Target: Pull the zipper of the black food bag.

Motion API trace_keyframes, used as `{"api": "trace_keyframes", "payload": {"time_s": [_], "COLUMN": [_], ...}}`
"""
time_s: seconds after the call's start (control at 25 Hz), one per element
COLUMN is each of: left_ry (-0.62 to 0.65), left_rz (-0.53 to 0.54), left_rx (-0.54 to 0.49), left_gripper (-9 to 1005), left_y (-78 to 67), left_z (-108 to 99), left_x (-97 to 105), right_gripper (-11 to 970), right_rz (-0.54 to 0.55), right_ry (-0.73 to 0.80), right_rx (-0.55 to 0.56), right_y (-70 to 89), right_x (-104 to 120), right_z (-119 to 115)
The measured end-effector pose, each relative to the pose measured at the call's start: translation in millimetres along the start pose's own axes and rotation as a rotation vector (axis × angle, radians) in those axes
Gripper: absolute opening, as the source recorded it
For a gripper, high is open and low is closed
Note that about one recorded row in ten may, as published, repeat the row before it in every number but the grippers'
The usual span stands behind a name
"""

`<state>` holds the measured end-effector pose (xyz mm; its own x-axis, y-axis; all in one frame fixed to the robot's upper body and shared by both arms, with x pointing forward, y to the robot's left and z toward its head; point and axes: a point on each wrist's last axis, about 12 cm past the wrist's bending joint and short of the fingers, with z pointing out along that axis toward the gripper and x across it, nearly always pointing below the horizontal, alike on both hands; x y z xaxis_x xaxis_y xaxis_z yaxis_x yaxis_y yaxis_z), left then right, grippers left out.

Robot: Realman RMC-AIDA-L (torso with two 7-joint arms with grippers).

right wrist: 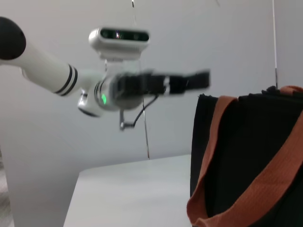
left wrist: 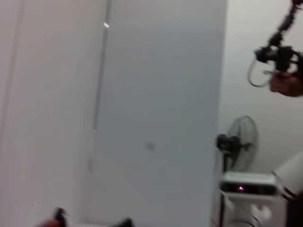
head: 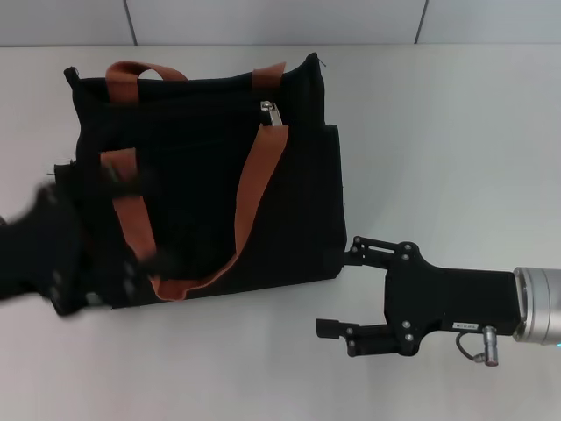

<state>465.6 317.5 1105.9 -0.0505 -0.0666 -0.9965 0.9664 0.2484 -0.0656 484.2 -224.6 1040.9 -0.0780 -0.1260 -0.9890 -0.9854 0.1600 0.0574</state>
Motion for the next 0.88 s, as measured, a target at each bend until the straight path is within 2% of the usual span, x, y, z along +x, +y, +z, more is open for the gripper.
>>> {"api": "trace_keyframes", "payload": {"time_s": [0.08,0.2,0.32,0.44,0.88], "left_ry": [0.021,0.040,0.120,0.221,0.274], "left_rz": [-0.002,-0.011,-0.015,-0.022,-0.046], "left_rx": [0.047,0.058,0.010,-0.031,0.010], "left_gripper": [828,827,827,827,827], "left_y": [-13.2,-28.4,-34.4,-34.0,-30.1], "left_z": [5,3,-3,-6,-7], "left_x": [14,32,52,67,67], "right_gripper": [823,821,820,820,820], "right_rz": [0.005,0.016,0.030,0.032,0.029], "right_ry": [-0.003,-0.002,0.002,0.002,0.020], "right_rx": [-0.004,-0.015,-0.021,-0.021,-0.067], "right_y": [1.3,3.2,5.9,10.2,20.9], "right_x": [0,2,5,9,16], "right_z": [0,2,3,4,9]}}
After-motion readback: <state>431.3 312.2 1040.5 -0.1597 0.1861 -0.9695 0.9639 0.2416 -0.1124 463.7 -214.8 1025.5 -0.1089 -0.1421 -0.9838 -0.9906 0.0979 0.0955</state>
